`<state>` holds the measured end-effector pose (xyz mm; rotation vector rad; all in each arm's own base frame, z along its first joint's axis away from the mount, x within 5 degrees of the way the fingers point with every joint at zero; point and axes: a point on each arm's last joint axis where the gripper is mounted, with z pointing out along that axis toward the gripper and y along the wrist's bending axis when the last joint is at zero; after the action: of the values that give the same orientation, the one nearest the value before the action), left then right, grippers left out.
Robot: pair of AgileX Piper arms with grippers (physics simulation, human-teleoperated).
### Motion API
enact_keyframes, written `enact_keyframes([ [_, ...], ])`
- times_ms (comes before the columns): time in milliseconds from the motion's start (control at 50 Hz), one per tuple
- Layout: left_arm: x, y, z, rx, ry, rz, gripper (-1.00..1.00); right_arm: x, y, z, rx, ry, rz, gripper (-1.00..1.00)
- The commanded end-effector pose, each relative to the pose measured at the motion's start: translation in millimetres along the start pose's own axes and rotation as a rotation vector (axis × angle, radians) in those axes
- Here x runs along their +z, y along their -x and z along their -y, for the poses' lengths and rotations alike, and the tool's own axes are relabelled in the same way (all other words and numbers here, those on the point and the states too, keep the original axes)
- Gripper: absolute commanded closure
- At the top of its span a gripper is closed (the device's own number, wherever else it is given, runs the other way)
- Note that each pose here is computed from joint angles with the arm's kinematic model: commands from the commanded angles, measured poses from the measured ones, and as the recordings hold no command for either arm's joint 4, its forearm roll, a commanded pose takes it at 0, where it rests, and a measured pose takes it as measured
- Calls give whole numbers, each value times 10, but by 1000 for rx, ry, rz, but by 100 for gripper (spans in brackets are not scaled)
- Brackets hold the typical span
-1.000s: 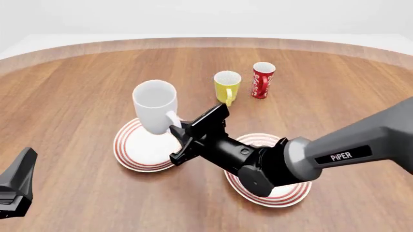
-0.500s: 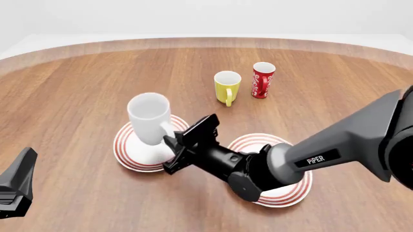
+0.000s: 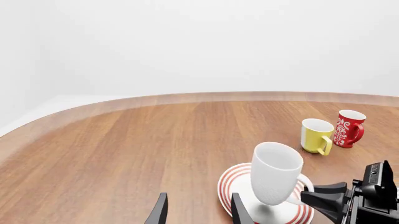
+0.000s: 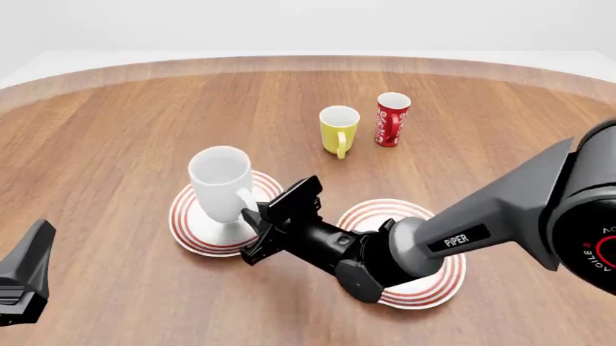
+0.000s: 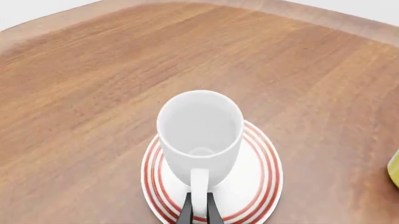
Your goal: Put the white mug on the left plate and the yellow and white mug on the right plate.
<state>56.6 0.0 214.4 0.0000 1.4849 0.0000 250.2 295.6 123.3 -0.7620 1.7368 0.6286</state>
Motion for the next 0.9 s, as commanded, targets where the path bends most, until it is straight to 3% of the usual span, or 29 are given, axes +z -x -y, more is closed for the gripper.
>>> enact_keyframes([
  [20, 0, 0, 0, 0, 0, 0, -100, 21, 7, -14, 11, 4, 2, 100],
  [640, 0, 0, 0, 0, 0, 0, -100, 91, -75, 18, 20, -5, -27, 100],
  [660, 0, 0, 0, 0, 0, 0, -100, 93, -74, 20, 20, -6, -28, -100],
  [900, 0, 0, 0, 0, 0, 0, -100, 107, -86, 8, 25, -3, -35, -100],
])
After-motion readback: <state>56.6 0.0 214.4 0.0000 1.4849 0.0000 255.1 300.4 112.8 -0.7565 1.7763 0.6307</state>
